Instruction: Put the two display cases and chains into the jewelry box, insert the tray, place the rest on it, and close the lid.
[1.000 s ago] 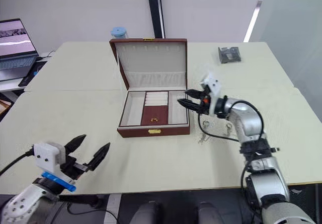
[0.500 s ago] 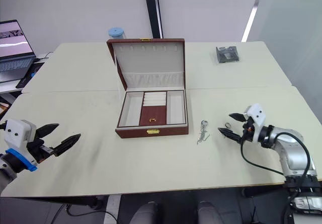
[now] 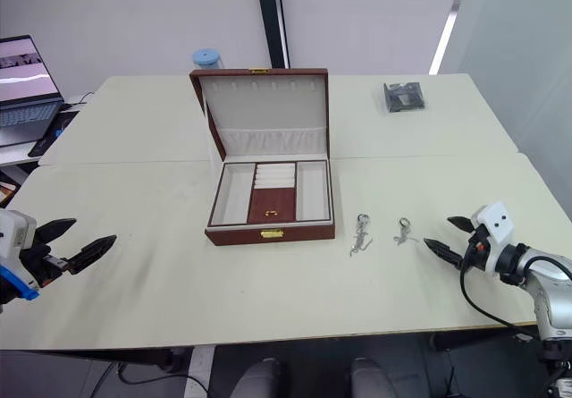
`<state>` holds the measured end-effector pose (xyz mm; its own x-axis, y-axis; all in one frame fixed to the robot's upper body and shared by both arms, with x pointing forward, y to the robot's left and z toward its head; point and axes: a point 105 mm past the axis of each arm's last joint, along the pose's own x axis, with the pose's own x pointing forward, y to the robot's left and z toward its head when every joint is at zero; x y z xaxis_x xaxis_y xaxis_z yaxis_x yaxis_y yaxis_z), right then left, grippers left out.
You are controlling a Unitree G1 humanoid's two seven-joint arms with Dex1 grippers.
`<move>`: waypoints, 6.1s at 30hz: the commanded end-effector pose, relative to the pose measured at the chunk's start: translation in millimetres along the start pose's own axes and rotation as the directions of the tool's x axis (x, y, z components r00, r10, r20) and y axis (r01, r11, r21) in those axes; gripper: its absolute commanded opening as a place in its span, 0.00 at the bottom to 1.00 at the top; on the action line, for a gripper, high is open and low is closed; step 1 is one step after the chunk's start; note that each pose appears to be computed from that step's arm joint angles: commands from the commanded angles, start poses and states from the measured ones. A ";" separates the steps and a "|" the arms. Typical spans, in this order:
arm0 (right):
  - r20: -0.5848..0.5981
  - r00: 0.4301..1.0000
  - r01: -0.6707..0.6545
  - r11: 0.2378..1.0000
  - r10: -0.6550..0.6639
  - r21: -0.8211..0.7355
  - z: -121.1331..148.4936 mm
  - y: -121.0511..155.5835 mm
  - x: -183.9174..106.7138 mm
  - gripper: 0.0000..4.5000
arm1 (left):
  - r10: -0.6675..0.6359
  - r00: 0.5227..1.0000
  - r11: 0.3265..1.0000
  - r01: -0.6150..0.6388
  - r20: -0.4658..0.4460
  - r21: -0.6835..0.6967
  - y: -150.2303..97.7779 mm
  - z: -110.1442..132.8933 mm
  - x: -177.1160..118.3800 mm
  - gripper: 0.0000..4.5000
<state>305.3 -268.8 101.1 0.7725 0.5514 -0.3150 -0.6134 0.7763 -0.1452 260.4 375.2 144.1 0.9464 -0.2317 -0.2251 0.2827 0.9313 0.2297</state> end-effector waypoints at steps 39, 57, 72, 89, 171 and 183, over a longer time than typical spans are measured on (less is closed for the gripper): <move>0.077 0.942 0.319 0.942 -0.328 0.102 0.1 61.6 53.3 0.99 | -0.713 0.672 0.700 0.667 0.202 0.255 -228.2 35.6 29.7 1.00; -0.070 0.951 0.309 0.934 -0.301 0.178 -18.4 73.5 59.5 0.39 | -0.732 0.642 0.681 0.688 0.229 0.251 -243.3 42.3 31.9 1.00; -0.043 0.951 0.308 0.931 -0.306 0.195 -14.2 70.7 58.1 0.00 | -0.727 0.646 0.686 0.687 0.232 0.239 -243.5 38.5 32.9 1.00; 0.218 0.972 0.064 0.989 -0.093 0.133 67.9 91.7 78.1 0.00 | -0.606 0.745 0.793 0.595 0.280 0.134 -236.2 31.8 31.1 1.00; 0.447 0.786 -0.440 0.894 0.427 -0.081 178.0 154.9 155.9 1.00 | -0.041 0.983 0.975 0.078 0.179 -0.206 -151.4 -5.1 0.6 1.00; 0.334 0.904 -0.235 0.963 0.266 -0.131 97.4 63.8 82.4 1.00 | -0.009 0.994 0.995 0.020 0.112 -0.099 -70.6 -6.4 10.1 1.00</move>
<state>348.8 -132.2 143.3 0.5763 0.8153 -0.0561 -0.8131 0.5651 -0.1397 249.4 293.2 109.2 0.9430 -0.3021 -0.1394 0.3155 0.9450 0.0866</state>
